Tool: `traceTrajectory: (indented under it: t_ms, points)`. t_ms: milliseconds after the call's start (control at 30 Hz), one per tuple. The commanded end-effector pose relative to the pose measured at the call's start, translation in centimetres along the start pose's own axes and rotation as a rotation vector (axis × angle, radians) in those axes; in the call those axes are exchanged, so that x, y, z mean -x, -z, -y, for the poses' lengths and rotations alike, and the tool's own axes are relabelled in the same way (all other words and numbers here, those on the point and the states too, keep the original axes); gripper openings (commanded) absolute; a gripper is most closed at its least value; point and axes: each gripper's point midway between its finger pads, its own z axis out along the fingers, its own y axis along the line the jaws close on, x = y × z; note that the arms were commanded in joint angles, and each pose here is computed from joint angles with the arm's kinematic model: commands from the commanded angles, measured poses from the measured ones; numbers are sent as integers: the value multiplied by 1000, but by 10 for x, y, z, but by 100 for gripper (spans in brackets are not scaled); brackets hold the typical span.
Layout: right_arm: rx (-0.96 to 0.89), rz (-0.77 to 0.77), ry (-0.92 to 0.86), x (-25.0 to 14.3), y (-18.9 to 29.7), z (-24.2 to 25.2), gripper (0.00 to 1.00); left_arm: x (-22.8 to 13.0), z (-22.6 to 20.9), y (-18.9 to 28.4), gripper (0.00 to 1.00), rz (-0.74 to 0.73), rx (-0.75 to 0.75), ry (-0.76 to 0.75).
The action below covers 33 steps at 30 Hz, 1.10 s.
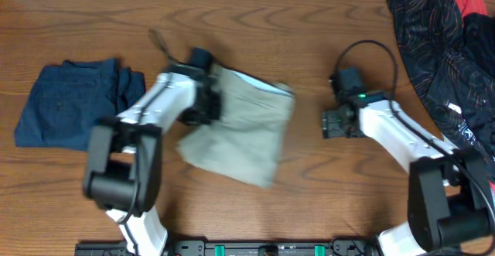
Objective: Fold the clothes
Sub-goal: 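Lift the folded pants with the left gripper and carry them left, then lower the pants onto the folded blue garment and open the left gripper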
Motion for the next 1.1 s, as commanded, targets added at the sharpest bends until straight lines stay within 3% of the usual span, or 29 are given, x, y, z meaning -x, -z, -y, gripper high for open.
traceTrajectory:
  t_ms: [0, 300, 433, 1067]
  points:
    - [-21, 63, -9, 9, 18, 11, 81, 32, -80, 58, 6, 219, 310, 135]
    - [-20, 65, -10, 6, 24, 13, 81, 56, -177, 181, 6, 627, 599, 405]
    - [-21, 63, -10, 6, 24, 13, 82, 69, -195, 210, 6, 724, 664, 388]
    - [-22, 58, -8, 5, 24, 13, 82, 60, -250, 220, 6, 722, 743, 479]
